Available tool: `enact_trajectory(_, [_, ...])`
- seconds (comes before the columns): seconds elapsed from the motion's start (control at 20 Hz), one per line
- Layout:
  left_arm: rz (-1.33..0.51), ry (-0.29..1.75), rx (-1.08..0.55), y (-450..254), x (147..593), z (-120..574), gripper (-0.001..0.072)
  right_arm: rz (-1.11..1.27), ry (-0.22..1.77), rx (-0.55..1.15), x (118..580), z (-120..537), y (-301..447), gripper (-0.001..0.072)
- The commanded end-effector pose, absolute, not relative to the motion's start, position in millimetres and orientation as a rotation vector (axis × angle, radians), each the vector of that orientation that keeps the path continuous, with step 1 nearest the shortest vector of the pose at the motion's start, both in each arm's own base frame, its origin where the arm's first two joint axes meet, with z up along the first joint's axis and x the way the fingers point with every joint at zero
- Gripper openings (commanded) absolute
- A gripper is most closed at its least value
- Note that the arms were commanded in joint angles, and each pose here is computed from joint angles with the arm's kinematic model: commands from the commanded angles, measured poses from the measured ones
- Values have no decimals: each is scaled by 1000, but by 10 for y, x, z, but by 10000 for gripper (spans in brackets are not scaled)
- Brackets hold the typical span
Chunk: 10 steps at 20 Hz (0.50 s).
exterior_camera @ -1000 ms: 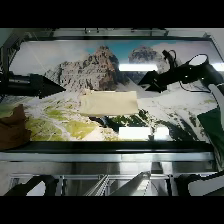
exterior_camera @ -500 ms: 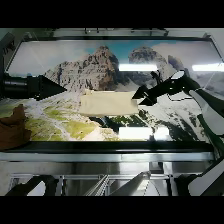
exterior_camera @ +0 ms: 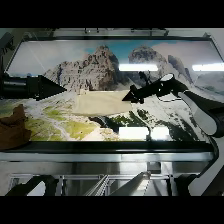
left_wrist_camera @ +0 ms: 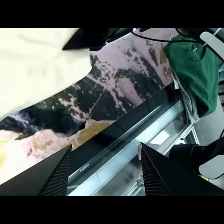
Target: Fold the shirts.
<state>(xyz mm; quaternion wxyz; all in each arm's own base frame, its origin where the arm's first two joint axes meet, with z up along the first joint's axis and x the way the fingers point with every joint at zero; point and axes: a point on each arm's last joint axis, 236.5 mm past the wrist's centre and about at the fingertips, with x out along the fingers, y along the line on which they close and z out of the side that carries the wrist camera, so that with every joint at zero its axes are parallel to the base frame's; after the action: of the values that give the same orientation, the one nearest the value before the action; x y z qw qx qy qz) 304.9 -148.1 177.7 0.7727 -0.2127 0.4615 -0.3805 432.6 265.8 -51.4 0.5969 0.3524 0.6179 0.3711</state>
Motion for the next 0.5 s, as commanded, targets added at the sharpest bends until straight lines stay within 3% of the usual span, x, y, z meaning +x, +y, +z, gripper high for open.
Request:
enact_trajectory(0.0, [-822, 998, -461, -1477, 3054, 1777, 345, 933, 1290, 852, 4479, 372, 2476, 24])
enact_trajectory(0.05, [-822, 998, -461, -1477, 3054, 1777, 239, 897, 1216, 872, 4593, 712, 2235, 24])
enact_trajectory(0.1, [-823, 998, -461, -1479, 3053, 1777, 215, 847, 1153, 905, 4682, 996, 1959, 24])
enact_trajectory(0.35, [-823, 999, -460, -1478, 3052, 1776, 215, 491, 843, 1019, 4651, 2075, 246, 23])
enact_trajectory(0.45, [-823, 998, -459, -1478, 3052, 1776, 216, 245, 891, 1034, 4288, 2011, -395, 23])
